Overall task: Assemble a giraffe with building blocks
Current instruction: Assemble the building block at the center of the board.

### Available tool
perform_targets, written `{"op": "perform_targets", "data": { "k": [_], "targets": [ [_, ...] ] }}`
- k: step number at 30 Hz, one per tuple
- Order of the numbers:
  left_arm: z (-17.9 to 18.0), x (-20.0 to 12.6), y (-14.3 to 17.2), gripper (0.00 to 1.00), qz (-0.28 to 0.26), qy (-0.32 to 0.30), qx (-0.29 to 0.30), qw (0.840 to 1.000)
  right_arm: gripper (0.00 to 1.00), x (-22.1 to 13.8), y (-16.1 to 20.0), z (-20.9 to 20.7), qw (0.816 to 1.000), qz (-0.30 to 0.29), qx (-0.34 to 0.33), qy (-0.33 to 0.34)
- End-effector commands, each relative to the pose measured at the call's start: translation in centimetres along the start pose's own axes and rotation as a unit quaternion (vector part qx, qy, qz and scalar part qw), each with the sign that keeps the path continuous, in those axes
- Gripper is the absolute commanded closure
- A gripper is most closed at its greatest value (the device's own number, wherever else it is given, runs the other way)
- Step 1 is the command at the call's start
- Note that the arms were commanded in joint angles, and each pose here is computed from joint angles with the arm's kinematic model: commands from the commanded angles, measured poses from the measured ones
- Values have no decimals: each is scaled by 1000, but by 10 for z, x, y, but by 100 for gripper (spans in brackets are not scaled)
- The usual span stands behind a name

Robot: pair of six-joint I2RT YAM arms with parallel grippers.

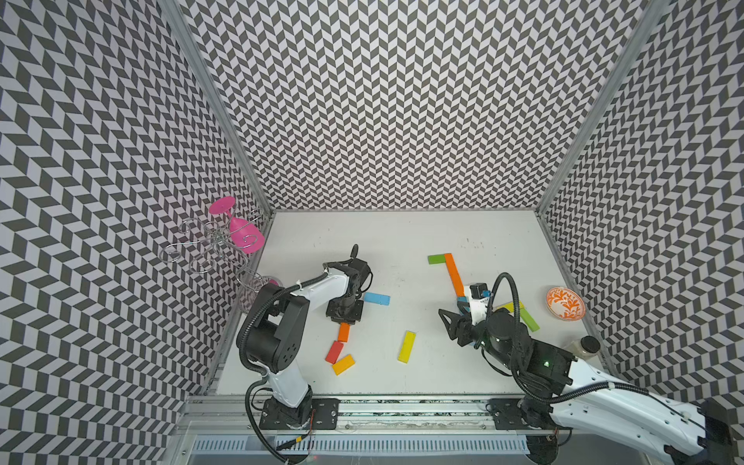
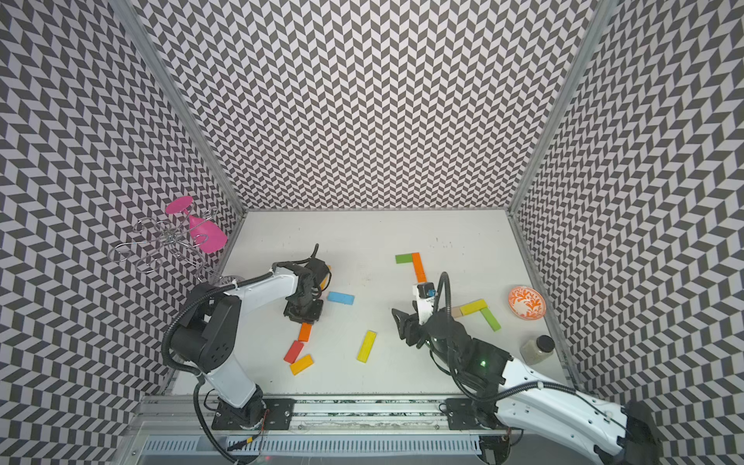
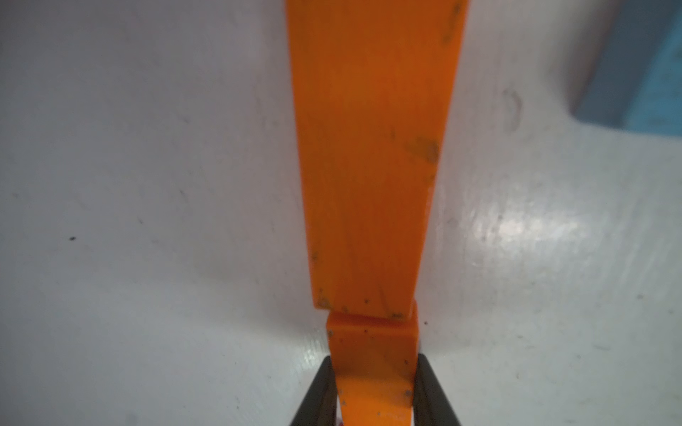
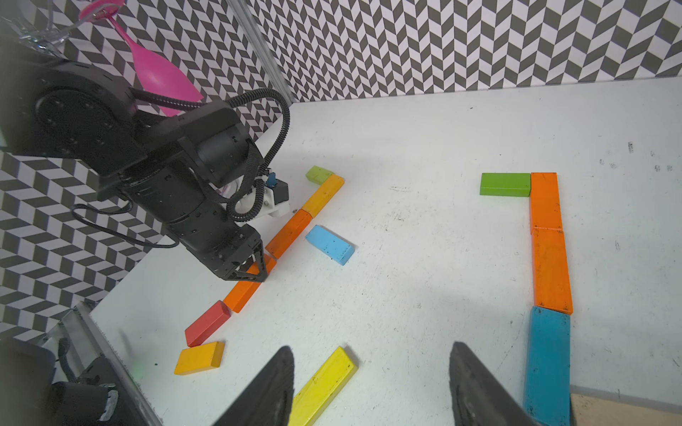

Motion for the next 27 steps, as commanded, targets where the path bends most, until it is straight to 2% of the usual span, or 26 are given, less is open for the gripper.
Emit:
{"op": "perform_targets", "data": {
  "k": [1, 16, 27],
  "targets": [
    [2, 14, -9, 70, -5, -10, 7, 1000, 35, -2, -15, 9, 999, -27, 15, -15],
    [3, 4, -20, 75, -32, -6, 7, 999, 35, 2, -14, 10, 1000, -22, 17, -11],
    [7, 0, -23, 71, -41, -15, -2, 999, 35, 3, -15, 11, 1000, -21, 18, -13]
  ]
}}
Point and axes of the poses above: each gripper's point midway between its finger pads, its own x axis out along the fingers, its own z axis along the line the jaws close on, y = z × x, the point moved 8 cm from there along -x, back along the fingers, and after that the axes turned 9 degrees about x, right-handed, at the moved point
